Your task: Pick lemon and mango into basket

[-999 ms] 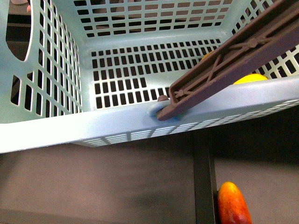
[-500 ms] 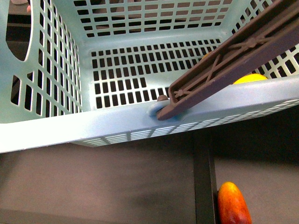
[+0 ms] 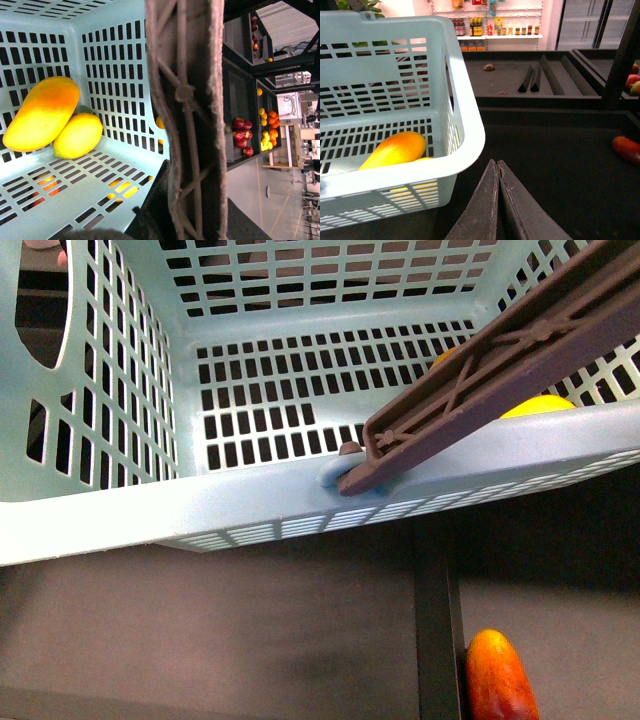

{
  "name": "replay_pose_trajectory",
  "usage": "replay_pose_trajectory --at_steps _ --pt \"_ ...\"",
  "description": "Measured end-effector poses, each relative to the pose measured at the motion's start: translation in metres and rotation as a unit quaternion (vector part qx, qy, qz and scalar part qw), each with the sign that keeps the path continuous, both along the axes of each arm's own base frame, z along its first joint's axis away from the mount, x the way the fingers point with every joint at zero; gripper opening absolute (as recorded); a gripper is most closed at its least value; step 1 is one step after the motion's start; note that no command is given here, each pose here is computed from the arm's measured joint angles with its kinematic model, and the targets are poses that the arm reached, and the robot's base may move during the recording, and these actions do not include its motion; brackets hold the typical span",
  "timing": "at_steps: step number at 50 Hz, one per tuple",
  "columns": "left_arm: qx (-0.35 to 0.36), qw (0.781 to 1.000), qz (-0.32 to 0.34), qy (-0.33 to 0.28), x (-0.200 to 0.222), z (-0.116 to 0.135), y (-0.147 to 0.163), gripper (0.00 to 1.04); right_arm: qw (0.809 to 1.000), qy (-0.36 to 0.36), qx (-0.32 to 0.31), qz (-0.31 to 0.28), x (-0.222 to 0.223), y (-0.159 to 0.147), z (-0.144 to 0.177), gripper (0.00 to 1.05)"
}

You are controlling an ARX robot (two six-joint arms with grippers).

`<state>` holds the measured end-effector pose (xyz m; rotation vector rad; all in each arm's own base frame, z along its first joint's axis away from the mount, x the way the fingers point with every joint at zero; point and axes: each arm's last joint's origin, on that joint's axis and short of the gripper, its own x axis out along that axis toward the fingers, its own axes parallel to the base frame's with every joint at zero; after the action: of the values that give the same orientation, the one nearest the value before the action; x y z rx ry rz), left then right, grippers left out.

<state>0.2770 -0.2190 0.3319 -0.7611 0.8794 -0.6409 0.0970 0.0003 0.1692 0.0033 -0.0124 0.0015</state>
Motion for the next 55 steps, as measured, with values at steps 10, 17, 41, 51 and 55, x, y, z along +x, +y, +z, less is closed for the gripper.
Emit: replay_pose_trajectory --at_steps 10,17,41,51,55 --pt "0.0 1.0 0.0 0.0 0.0 0.0 0.0 0.06 1.0 0.0 0.0 0.0 0.0 0.0 0.0 0.16" --pt "0.0 1.0 0.0 0.0 0.0 0.0 0.0 0.06 1.0 0.0 0.0 0.0 0.0 0.0 0.0 0.37" --pt "0.002 0.996 0.073 -0.045 0.0 -0.003 -0.005 0.06 1.0 0.0 0.0 0.0 0.0 0.0 0.0 0.96" --pt "-0.007 0.965 0.245 -0.09 0.026 -0.014 0.005 0.06 1.0 -0.001 0.0 -0.001 0.0 0.0 0.0 0.96" --pt "-0.01 0.963 0.256 -0.085 0.041 -0.02 0.011 0.06 1.0 0.0 0.0 0.0 0.0 0.0 0.0 0.96"
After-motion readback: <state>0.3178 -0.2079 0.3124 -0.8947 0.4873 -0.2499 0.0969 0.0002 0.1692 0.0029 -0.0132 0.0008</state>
